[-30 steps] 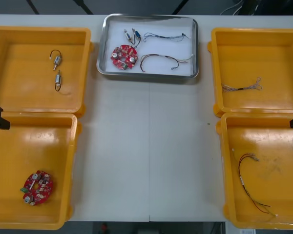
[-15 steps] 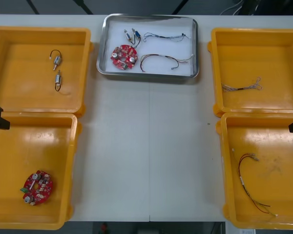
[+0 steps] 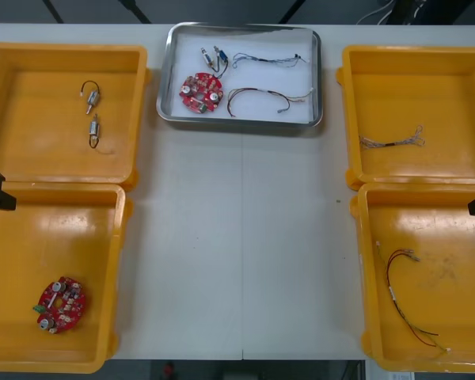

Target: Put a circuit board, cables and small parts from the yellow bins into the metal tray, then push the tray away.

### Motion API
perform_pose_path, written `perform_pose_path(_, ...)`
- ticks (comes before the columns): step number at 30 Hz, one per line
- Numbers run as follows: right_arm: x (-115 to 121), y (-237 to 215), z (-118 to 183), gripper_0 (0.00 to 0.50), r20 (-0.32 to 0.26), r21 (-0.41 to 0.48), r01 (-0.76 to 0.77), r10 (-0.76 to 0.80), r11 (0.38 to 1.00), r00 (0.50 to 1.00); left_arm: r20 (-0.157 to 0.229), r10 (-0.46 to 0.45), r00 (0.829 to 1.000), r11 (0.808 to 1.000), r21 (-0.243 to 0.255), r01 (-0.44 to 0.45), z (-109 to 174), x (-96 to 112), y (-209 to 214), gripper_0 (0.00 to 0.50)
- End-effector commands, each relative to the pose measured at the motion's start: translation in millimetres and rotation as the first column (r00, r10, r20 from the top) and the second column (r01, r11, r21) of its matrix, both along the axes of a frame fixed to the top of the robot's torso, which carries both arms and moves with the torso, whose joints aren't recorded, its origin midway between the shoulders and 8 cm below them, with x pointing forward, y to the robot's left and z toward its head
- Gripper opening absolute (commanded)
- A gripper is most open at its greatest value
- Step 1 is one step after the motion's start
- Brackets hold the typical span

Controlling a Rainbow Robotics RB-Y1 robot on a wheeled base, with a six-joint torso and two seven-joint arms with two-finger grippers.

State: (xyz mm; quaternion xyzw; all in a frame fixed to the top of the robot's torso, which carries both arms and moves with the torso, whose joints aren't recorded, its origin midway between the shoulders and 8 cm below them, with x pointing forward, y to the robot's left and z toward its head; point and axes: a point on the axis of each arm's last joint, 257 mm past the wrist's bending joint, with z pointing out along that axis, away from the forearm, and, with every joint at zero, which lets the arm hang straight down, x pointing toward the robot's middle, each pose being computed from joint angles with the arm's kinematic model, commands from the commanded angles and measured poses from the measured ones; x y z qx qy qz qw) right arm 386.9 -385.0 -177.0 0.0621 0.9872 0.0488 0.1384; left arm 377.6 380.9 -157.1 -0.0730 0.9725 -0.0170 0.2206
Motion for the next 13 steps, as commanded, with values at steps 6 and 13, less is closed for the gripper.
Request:
perform_pose_path(6, -1.1, -3.4, 1.2, 0.5, 0.005, 0.014, 0.042, -0.042, 0.999, 0.999, 0.021, -0.065, 0.998, 0.995, 0.076, 0.063, 15.9, 1.9, 14.0, 0.5)
perform_pose_path(13, -1.1, -3.4, 1.2, 0.5, 0.005, 0.014, 0.042, -0.042, 0.999, 0.999, 0.021, -0.065, 0.998, 0.995, 0.076, 0.063, 15.9, 1.9, 14.0, 0.5)
